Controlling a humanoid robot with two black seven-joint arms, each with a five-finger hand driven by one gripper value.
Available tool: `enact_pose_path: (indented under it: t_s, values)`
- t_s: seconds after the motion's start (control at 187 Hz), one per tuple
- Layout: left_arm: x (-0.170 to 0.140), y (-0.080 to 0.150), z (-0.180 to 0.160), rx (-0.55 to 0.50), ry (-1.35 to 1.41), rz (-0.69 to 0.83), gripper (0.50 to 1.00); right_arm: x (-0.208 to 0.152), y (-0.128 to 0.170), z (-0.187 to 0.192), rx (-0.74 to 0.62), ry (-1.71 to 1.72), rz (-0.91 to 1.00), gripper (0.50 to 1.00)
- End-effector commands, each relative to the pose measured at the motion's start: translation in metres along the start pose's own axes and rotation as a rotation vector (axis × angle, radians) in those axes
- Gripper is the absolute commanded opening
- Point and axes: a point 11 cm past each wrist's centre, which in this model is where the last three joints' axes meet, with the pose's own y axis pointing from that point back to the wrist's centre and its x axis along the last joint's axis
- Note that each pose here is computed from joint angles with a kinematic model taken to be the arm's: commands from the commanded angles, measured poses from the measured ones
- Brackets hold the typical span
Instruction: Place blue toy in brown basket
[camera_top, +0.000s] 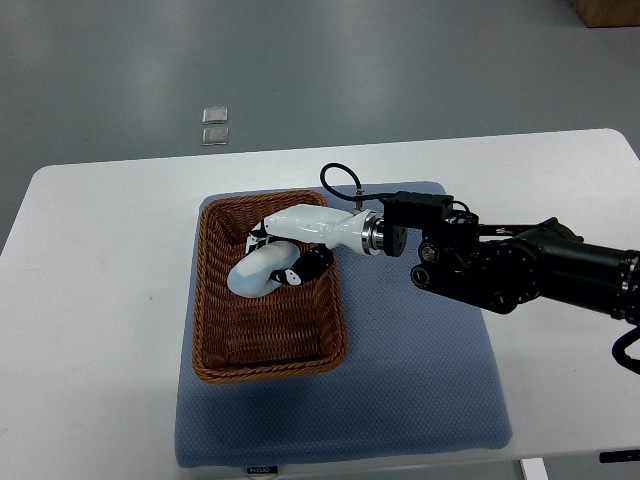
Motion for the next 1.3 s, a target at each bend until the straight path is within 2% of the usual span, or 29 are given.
enact_pose_path:
  t_s: [0.0,0.037,0.289,0.459,0.646,0.876,1.079,1.293]
  values:
    - [0.000,0.000,0.000,0.000,0.000,0.000,1.000,0.002,0.000,0.000,0.001,-0.012,0.019,0.881]
    - [0.000,0.000,0.000,0.000,0.000,0.000,1.000,0.000,-0.001,-0.001,0.004,-0.015,0.022,0.903]
    - [0.000,0.000,0.000,0.000,0.000,0.000,1.000,0.009,0.003,0.003,0.002,-0.056,0.075,0.901]
    - [0.000,0.000,0.000,0.000,0.000,0.000,1.000,0.040,0.009,0.008,-0.002,-0.308,0.197,0.901]
    - [0.000,0.000,0.000,0.000,0.000,0.000,1.000,0.064,0.031,0.029,-0.034,-0.496,0.268,0.903]
    - [0.000,0.000,0.000,0.000,0.000,0.000,1.000,0.087,0.053,0.066,-0.181,-0.928,0.408,0.903]
    - [0.000,0.000,0.000,0.000,0.000,0.000,1.000,0.067,0.090,0.113,-0.236,-1.342,0.543,0.903]
    - [0.000,0.000,0.000,0.000,0.000,0.000,1.000,0.053,0.104,0.126,-0.234,-1.484,0.592,0.903]
